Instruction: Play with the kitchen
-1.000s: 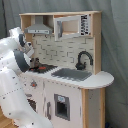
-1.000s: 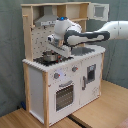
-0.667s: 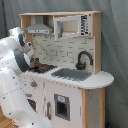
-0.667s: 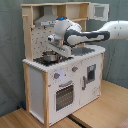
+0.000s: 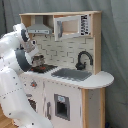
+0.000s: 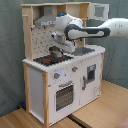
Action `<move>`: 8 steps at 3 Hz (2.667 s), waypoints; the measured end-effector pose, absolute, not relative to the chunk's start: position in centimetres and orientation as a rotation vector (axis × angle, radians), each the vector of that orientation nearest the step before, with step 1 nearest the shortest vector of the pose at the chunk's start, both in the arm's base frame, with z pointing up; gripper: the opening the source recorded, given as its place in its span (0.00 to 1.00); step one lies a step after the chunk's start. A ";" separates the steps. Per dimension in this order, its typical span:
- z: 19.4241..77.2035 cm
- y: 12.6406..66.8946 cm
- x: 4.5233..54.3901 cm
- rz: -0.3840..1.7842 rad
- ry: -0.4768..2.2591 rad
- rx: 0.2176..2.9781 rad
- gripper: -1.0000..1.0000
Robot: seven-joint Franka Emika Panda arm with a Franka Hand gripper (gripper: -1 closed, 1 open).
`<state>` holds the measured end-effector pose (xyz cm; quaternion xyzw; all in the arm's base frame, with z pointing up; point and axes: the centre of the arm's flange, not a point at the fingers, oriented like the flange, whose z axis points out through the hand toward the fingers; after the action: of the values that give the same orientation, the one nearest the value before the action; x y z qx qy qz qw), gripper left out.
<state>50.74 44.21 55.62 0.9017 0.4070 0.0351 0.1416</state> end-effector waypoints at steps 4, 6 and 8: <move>58.9 35.6 48.7 -0.210 0.781 2.662 0.00; 56.8 31.3 48.5 -0.310 0.628 2.658 0.00; 57.0 25.9 49.4 -0.294 0.550 2.669 0.00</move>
<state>49.36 25.88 56.96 0.9543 0.1967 -0.1052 0.1989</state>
